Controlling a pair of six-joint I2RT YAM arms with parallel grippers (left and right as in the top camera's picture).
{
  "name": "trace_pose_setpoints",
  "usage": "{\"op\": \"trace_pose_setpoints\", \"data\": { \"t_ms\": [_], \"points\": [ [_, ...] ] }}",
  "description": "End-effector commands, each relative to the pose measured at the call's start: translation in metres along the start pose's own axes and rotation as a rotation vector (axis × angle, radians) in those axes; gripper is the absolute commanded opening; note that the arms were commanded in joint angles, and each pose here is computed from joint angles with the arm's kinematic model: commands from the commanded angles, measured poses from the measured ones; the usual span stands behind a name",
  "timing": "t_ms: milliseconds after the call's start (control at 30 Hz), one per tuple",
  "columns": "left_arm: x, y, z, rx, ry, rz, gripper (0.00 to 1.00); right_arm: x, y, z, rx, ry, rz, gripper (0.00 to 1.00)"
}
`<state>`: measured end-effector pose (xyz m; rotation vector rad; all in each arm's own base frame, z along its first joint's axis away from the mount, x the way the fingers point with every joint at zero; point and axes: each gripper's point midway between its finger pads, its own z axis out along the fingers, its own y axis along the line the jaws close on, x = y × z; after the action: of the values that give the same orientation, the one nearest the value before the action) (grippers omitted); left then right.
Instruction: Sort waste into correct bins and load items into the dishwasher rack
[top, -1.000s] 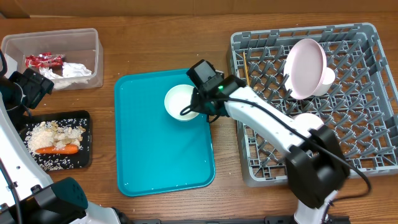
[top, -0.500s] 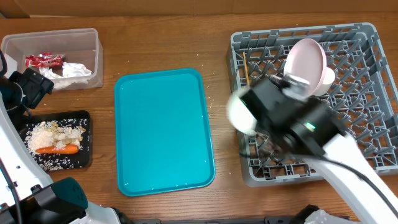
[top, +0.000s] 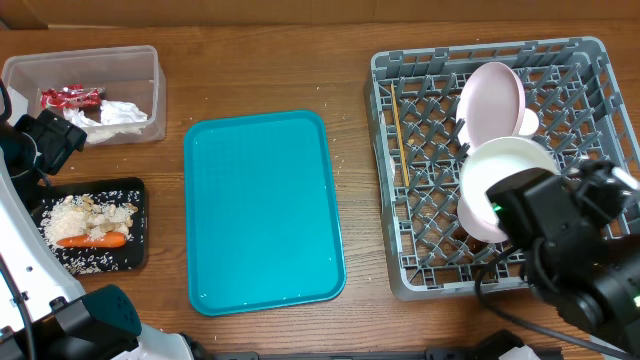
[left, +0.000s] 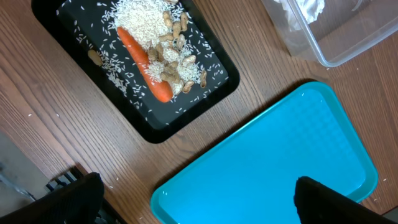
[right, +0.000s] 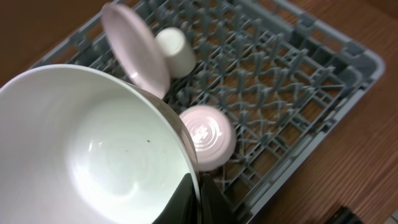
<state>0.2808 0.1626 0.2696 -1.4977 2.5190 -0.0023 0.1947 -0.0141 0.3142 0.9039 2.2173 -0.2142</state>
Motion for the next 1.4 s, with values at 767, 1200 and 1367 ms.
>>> {"op": "trace_pose_setpoints", "data": {
  "t_ms": [767, 1200, 1367],
  "points": [
    [0.0, 0.001, 0.002, -0.011, 0.005, -0.008, 1.0, -0.124, -0.112, 0.056, 0.896, -0.441, 0.118, 0.04],
    [0.0, 0.001, 0.002, -0.011, 0.005, -0.008, 1.0, -0.108, -0.137, 0.133, 1.085, -0.174, -0.012, 0.04],
    [0.0, 0.001, 0.002, -0.011, 0.005, -0.008, 1.0, -0.093, -0.142, 0.147, 1.094, -0.147, -0.011, 0.04]
  ]
}}
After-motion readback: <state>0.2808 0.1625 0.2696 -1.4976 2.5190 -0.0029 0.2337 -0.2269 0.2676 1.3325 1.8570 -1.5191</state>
